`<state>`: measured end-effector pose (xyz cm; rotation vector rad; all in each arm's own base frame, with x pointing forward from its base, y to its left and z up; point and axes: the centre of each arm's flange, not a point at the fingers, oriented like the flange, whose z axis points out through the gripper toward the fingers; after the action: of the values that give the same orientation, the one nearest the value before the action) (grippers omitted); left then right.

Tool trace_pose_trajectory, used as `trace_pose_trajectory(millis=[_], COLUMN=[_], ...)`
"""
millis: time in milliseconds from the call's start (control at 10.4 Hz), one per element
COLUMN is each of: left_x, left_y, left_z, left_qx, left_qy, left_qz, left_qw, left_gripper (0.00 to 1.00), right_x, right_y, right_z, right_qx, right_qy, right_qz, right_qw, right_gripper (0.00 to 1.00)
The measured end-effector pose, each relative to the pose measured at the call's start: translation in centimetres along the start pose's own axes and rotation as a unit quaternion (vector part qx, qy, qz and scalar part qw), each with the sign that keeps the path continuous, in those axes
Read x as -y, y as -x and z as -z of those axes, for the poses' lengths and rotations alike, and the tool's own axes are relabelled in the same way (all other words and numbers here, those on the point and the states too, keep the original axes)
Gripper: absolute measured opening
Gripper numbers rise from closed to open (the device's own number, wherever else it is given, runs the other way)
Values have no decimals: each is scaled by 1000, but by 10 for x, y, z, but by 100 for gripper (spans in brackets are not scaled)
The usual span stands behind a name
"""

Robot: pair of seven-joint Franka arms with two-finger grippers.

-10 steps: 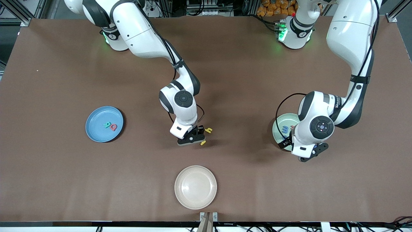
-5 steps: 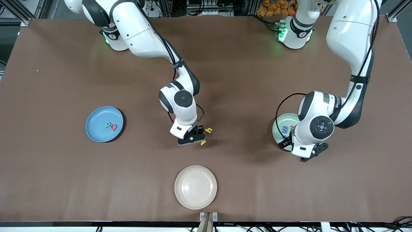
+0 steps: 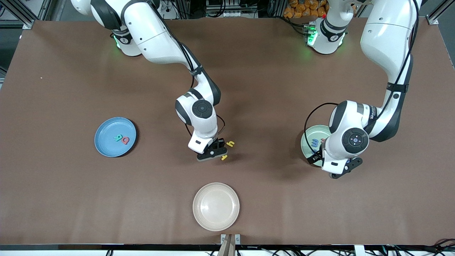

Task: Sort uppercase to blue plate, lowercase to green plate
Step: 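Lift the blue 'M' with the right gripper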

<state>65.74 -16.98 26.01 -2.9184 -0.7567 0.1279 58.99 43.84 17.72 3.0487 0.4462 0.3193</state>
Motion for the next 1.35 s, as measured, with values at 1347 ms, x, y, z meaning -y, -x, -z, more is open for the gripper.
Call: trace_pose_trajectory(millis=[1347], left_x=[-9], left_y=[6], left_z=[6], left_qx=[-4], left_qy=[4], left_qz=[-7], left_qw=[1000], left_gripper=[100], right_x=[-20], right_y=[-9], right_z=[5], right_qx=[43], right_qy=[19], right_qz=[21], right_qw=[999], right_gripper=[38])
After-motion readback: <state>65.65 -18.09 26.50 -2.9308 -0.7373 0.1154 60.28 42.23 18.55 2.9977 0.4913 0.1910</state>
